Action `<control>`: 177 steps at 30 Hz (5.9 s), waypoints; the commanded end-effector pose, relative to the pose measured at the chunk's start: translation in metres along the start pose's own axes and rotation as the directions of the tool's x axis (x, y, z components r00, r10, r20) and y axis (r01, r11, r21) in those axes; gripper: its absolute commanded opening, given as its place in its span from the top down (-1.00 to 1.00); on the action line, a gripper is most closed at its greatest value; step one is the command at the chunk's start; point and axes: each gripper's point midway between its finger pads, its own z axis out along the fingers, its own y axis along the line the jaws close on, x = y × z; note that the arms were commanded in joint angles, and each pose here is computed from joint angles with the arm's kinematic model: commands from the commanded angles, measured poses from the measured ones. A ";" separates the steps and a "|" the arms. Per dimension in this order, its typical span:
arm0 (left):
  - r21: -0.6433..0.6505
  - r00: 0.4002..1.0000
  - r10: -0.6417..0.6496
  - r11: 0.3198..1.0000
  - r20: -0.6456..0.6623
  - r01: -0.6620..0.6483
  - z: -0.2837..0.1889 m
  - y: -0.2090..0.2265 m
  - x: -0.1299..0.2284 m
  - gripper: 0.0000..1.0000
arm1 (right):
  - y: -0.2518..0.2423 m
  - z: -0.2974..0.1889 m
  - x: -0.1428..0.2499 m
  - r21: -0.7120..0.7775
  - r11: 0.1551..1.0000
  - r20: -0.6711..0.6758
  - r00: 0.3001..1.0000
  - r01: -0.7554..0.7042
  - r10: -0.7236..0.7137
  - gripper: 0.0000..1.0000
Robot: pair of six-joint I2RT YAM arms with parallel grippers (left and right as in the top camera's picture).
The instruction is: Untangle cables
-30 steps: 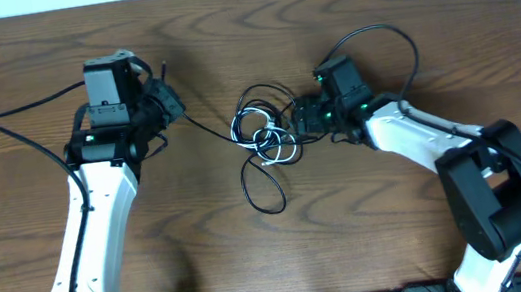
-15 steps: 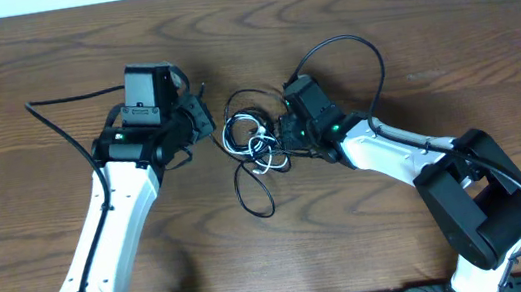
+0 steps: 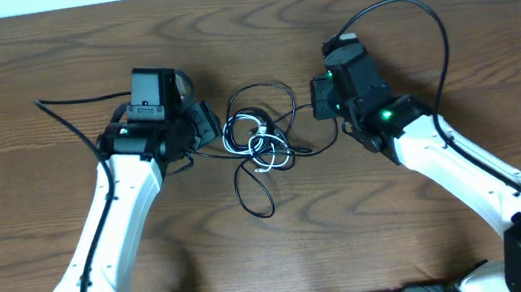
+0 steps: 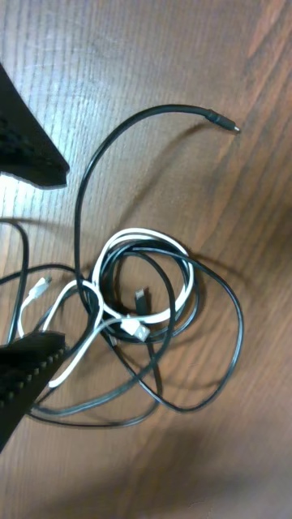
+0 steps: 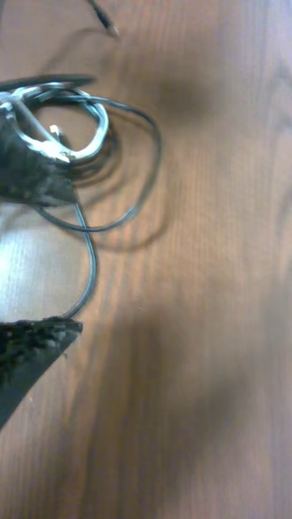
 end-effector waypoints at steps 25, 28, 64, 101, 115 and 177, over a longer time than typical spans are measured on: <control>-0.039 0.957 0.218 0.972 -0.191 -0.230 0.152 0.016 0.035 0.73 | -0.030 0.015 0.034 0.034 0.999 -0.168 0.985 -0.023 0.029 -0.15; -0.006 0.961 0.228 0.973 -0.156 -0.232 0.140 0.004 0.025 0.85 | -0.031 0.015 0.035 0.037 0.999 -0.172 0.985 -0.023 0.029 -0.16; 0.583 0.980 0.201 0.796 0.000 -0.164 -0.010 -0.148 0.002 0.85 | 0.030 -0.008 0.044 -0.450 0.892 -0.272 0.958 -0.045 -0.089 0.10; 0.748 0.948 0.315 0.640 -0.045 -0.177 -0.039 -0.136 0.014 0.85 | 0.041 -0.031 0.034 -0.592 0.790 -0.312 0.949 -0.161 -0.041 -0.08; 0.784 0.943 0.332 0.587 -0.006 -0.201 -0.047 -0.152 0.012 0.85 | 0.041 -0.019 0.052 -0.481 0.870 -0.327 0.943 -0.105 -0.068 0.81; 0.507 0.962 0.270 0.824 0.040 -0.252 -0.004 -0.107 -0.011 0.85 | 0.008 -0.015 0.084 -0.372 0.924 -0.371 0.898 0.089 -0.236 -0.01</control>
